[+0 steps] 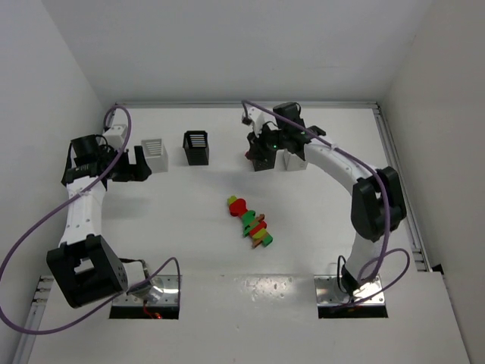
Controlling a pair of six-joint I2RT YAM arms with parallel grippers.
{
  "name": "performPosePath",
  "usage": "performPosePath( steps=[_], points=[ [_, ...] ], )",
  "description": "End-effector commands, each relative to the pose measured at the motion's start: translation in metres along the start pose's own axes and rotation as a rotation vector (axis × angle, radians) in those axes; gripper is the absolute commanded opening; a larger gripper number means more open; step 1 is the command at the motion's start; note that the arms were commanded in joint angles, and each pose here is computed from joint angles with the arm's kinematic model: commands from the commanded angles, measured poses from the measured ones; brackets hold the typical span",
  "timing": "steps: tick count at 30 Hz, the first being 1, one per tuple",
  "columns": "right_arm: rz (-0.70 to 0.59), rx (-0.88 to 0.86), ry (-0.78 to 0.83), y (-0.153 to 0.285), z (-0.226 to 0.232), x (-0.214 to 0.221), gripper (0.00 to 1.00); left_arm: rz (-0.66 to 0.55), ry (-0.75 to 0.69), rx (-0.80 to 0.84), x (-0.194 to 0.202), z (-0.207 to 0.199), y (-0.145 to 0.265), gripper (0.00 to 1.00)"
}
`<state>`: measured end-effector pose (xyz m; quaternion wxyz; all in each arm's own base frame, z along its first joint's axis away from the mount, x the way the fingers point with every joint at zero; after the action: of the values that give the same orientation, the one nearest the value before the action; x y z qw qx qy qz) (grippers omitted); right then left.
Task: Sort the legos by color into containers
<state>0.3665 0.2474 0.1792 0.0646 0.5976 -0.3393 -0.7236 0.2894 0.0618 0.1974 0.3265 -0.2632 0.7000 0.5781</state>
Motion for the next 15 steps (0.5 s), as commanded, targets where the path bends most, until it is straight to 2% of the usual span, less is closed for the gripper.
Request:
performPosePath(
  steps=[1, 9, 15],
  points=[
    [-0.086, 0.127, -0.168, -0.001, -0.033, -0.025, 0.02, -0.06, -0.015, -0.031, -0.009, 0.002, 0.01, 1.0],
    [-0.112, 0.266, -0.238, 0.006, -0.071, -0.02, 0.02, -0.065, -0.028, -0.042, -0.008, 0.003, 0.011, 1.0],
    [-0.119, 0.278, -0.285, -0.001, -0.091, -0.013, 0.02, -0.076, -0.023, -0.034, -0.01, 0.002, 0.01, 1.0]
  ],
)
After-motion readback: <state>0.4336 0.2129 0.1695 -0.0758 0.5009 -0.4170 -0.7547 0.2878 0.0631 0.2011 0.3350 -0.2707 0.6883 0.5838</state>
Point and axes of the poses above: each gripper's point midway between its finger pads, its own y axis back along the fingers, its own z axis along the line the jaws close on, x = y × z, the point moved 5 cm from there along y, back along the fingers, and after that the axes turned 3 degrees about -y, right-handed, at the moved point
